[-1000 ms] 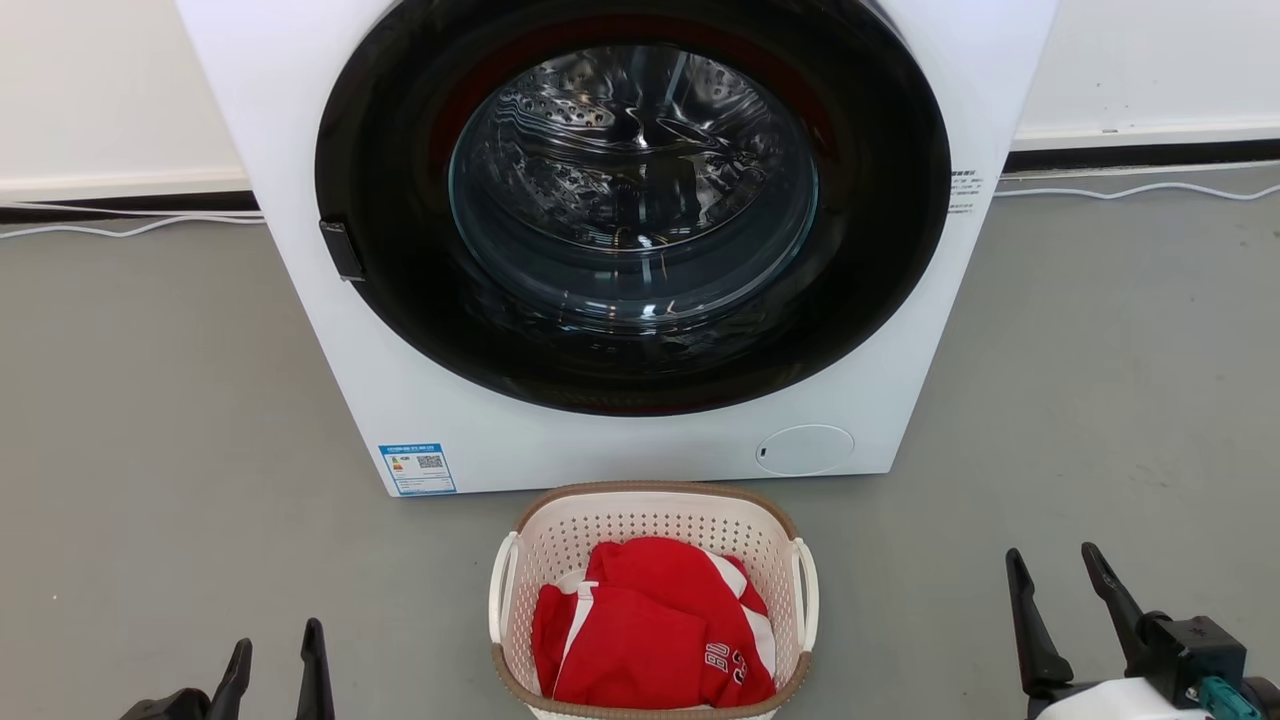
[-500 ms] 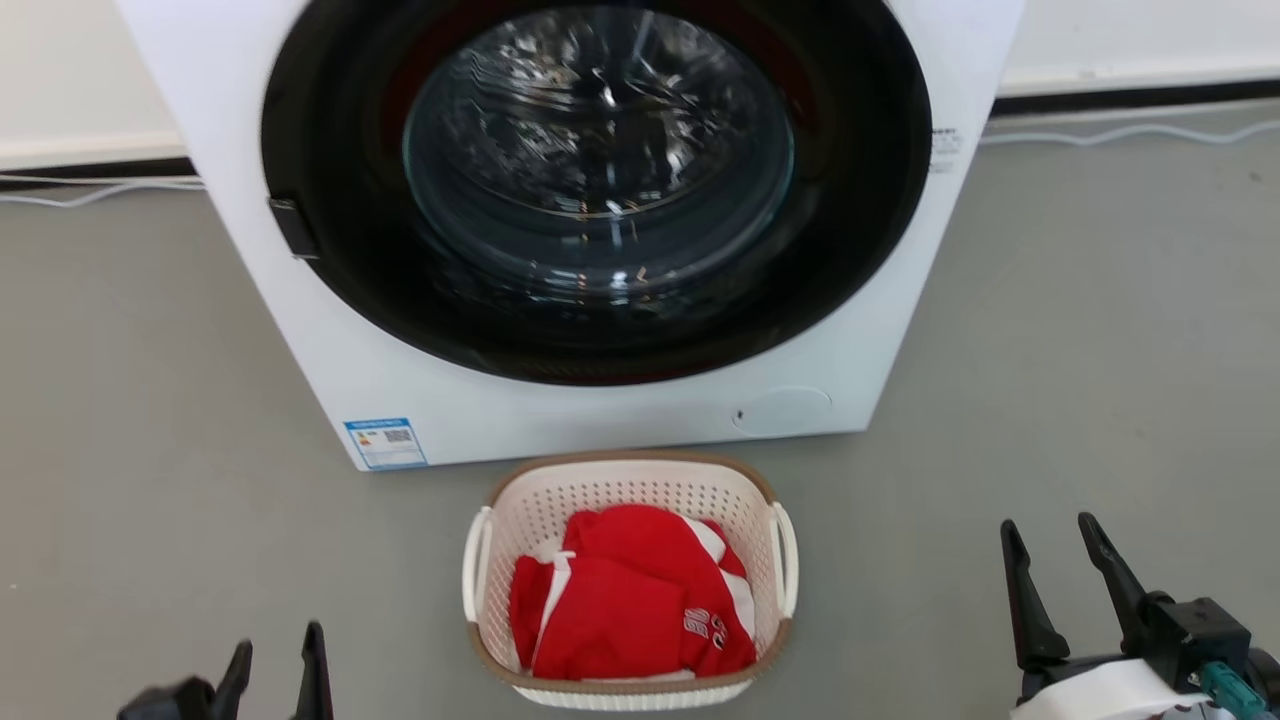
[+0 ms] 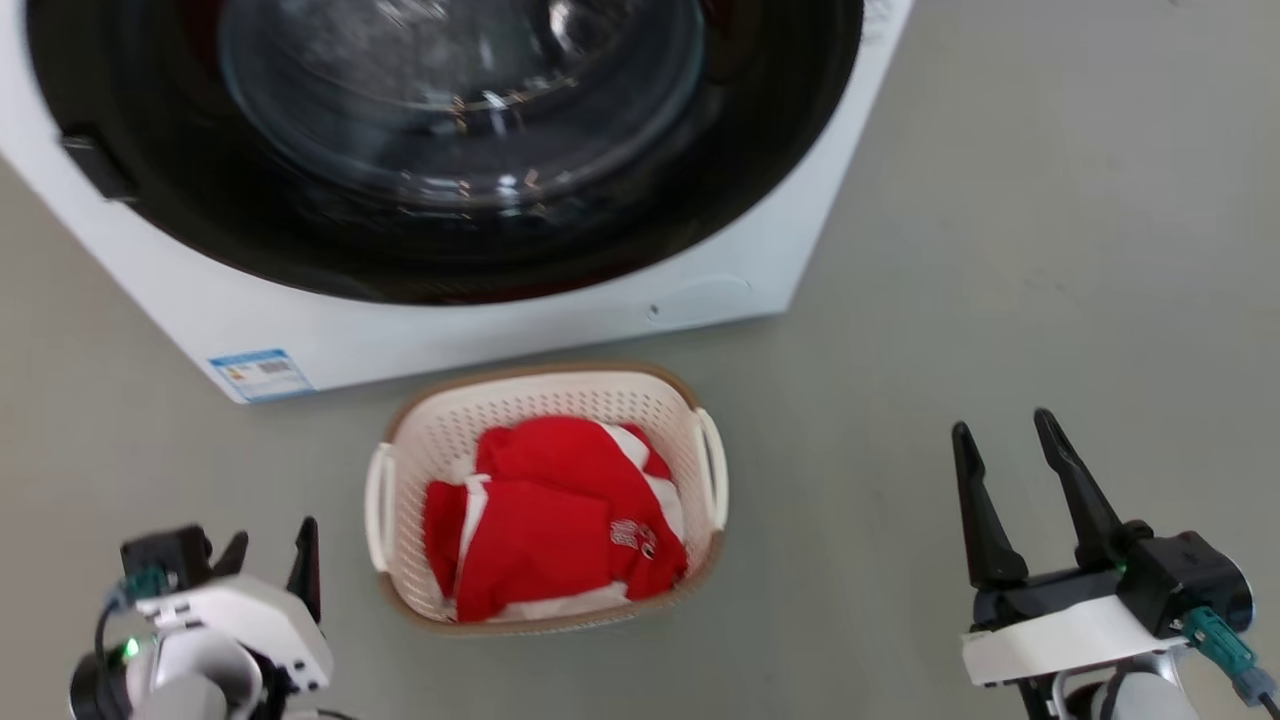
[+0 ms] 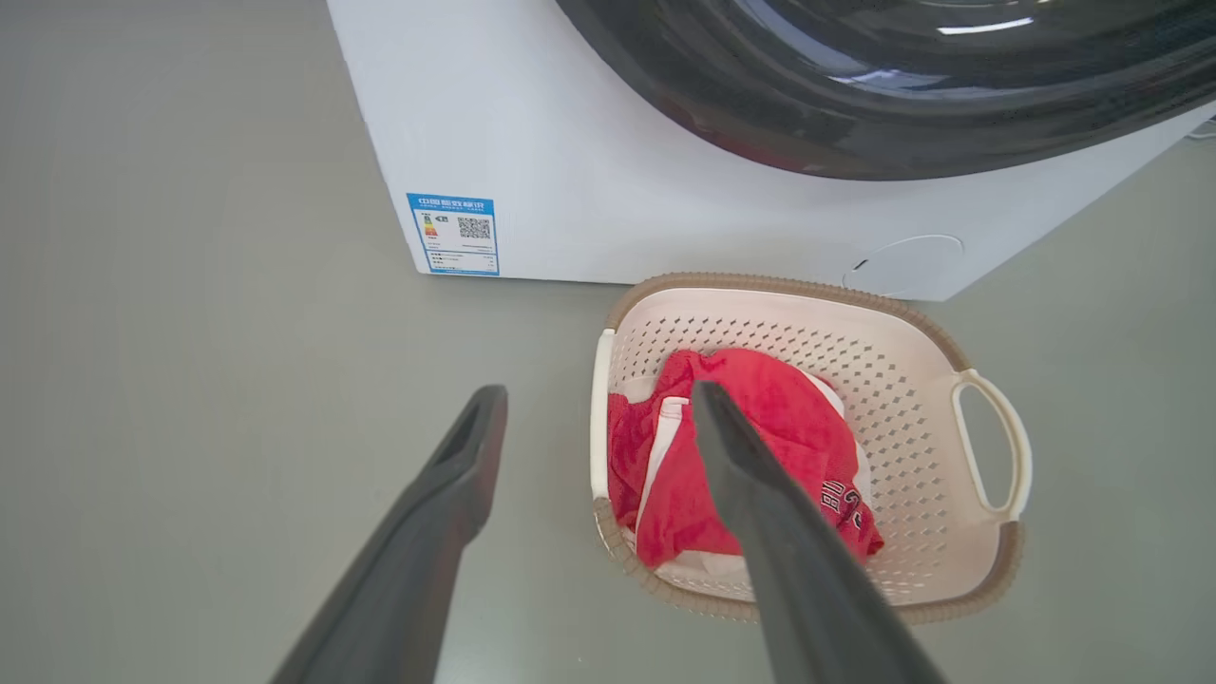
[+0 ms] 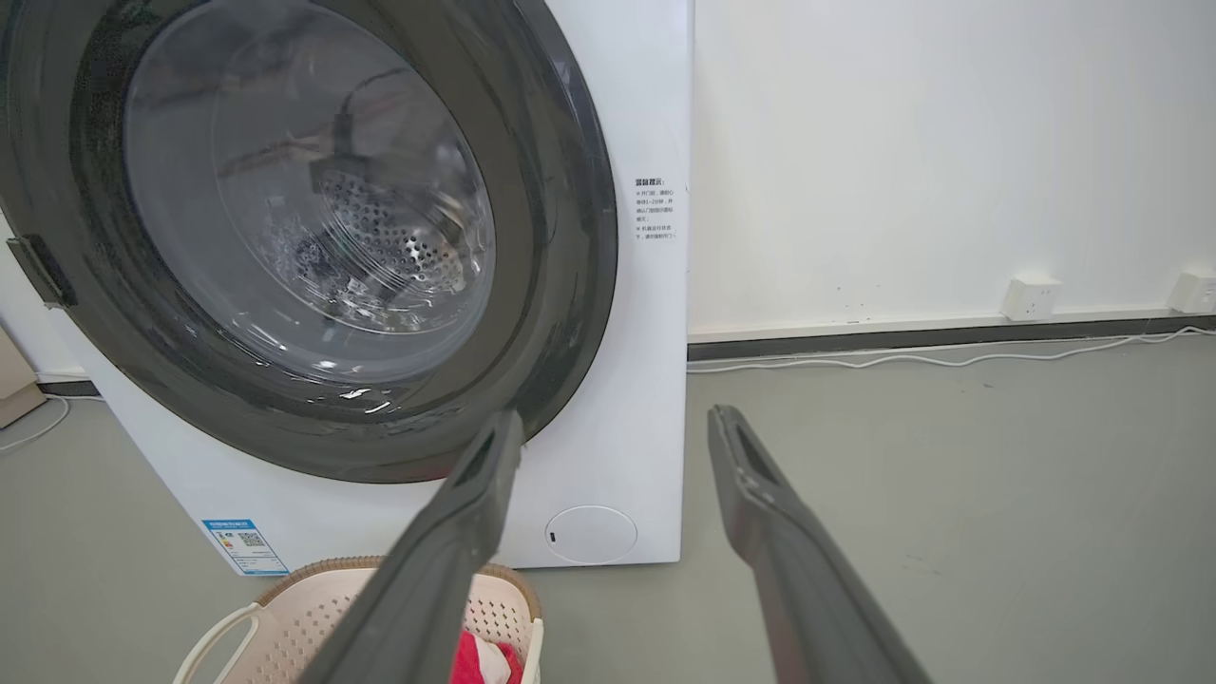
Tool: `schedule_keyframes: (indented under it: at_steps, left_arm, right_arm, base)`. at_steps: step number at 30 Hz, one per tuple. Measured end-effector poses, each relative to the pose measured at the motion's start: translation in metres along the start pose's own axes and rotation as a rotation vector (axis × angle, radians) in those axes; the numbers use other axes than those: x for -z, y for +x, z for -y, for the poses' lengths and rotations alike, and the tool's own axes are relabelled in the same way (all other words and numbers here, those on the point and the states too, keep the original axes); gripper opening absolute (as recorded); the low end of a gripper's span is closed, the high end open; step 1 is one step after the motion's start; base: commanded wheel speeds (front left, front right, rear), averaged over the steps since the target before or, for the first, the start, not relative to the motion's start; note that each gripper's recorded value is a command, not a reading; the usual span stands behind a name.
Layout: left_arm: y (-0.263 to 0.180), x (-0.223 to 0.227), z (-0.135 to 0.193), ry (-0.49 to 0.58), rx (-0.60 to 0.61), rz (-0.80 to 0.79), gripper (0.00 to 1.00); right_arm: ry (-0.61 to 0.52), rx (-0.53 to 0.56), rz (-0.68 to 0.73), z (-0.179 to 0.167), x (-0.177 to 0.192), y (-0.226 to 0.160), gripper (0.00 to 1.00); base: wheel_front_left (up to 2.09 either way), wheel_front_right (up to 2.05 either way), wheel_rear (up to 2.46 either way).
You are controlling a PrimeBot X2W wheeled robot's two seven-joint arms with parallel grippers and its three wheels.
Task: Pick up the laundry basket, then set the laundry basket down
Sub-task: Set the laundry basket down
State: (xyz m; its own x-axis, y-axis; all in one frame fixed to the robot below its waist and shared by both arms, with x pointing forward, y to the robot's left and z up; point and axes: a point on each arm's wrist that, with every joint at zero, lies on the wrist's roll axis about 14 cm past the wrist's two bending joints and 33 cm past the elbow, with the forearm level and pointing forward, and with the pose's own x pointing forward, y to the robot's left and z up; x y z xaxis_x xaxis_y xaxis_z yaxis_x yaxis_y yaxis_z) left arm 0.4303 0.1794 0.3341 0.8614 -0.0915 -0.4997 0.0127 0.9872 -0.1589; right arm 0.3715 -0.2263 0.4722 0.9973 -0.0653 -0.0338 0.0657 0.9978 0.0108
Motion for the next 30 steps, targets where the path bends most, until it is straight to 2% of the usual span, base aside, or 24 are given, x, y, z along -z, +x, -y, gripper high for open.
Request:
schedule_keyframes:
  at_steps: [8,15,23,30]
  left_arm:
    - [0.053,0.024,0.008,0.033,0.025,-0.165,1.0]
    - [0.088,0.066,0.008,0.061,0.023,-0.338,1.0]
    - [0.123,0.097,0.011,0.111,0.029,-0.432,1.0]
    - [0.139,0.112,0.011,0.126,0.038,-0.46,1.0]
  right_arm:
    - [0.017,0.01,-0.025,-0.002,0.01,0.011,1.0]
    - [0.014,0.023,-0.026,0.001,0.012,0.025,1.0]
    - [0.007,0.014,-0.016,-0.001,0.015,0.044,1.0]
    - [0.011,0.001,-0.073,-0.006,0.039,0.051,1.0]
  base:
    - [0.0,0.0,0.0]
    - [0.0,0.0,0.0]
    - [0.0,0.0,0.0]
    - [0.0,0.0,0.0]
